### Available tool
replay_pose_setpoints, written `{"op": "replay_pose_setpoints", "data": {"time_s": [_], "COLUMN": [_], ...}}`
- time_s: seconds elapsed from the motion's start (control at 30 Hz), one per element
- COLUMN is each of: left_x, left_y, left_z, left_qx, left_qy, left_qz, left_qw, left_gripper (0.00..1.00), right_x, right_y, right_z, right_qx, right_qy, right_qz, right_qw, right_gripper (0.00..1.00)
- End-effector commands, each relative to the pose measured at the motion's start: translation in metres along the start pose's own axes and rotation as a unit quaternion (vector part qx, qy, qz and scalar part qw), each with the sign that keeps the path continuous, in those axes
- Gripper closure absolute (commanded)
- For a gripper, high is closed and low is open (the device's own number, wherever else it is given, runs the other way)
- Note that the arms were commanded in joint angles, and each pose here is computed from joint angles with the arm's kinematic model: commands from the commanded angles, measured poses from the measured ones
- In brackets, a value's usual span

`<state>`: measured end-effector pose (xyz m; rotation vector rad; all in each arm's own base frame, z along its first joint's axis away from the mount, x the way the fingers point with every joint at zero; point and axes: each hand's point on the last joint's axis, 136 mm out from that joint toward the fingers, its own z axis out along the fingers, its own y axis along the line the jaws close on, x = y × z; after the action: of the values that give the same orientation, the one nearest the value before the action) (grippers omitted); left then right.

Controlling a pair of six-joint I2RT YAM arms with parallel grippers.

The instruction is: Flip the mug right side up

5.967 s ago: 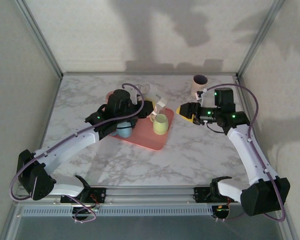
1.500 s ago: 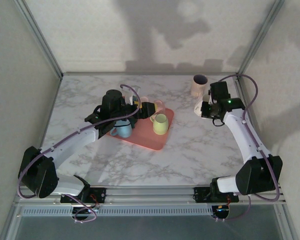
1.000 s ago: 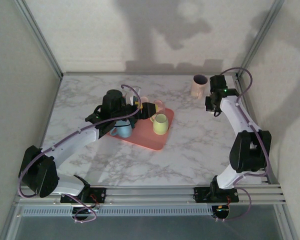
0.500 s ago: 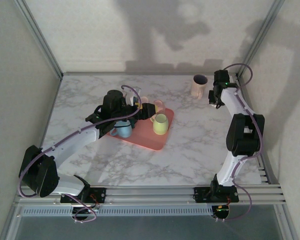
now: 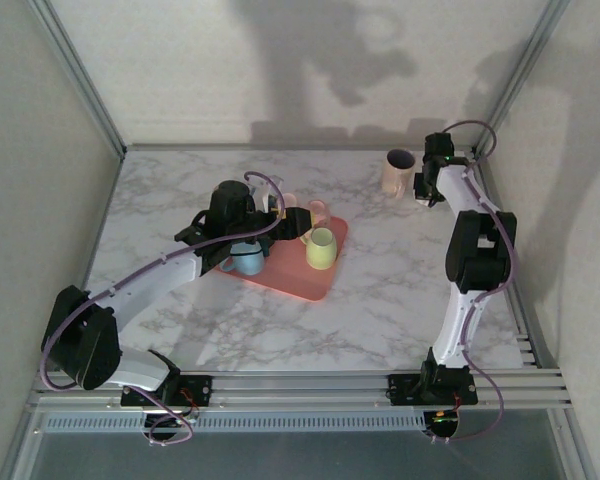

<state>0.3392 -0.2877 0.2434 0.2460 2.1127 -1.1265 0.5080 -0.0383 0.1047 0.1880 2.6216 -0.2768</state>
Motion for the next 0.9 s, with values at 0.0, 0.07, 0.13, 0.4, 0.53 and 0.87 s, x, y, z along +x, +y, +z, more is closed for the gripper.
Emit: {"op": "replay_pose_setpoints", "data": {"time_s": [0.0, 0.07, 0.13, 0.4, 0.53, 0.87], "left_x": [-0.002, -0.002, -0.001, -0.002, -0.001, -0.002], "left_y": [0.01, 0.011, 0.012, 0.011, 0.011, 0.012], "left_z": [0.001, 0.001, 0.001, -0.002, -0.004, -0.022], "left_qx": [-0.016, -0.018, -0.02, -0.021, -0.023, -0.042], "left_qy": [-0.007, -0.008, -0.008, -0.01, -0.012, -0.034], "left_qz": [-0.01, -0.01, -0.01, -0.008, -0.01, -0.002], "left_qw": [1.0, 1.0, 1.0, 1.0, 1.0, 0.999], "left_gripper": [0.05, 0.06, 0.06, 0.06, 0.06, 0.05], "right_x": [-0.035, -0.035, -0.035, -0.031, -0.034, -0.009], "right_y": [-0.003, -0.001, -0.001, 0.002, 0.0, -0.016], "right_z": [-0.007, -0.003, 0.0, 0.0, -0.013, -0.086], "right_qx": [0.0, 0.0, -0.001, -0.008, -0.013, -0.028], "right_qy": [-0.049, -0.045, -0.043, -0.037, -0.047, -0.076], "right_qz": [0.009, 0.008, 0.008, 0.013, 0.02, 0.061], "right_qw": [0.999, 0.999, 0.999, 0.999, 0.999, 0.995], "right_gripper": [0.97, 0.95, 0.93, 0.75, 0.65, 0.49]}}
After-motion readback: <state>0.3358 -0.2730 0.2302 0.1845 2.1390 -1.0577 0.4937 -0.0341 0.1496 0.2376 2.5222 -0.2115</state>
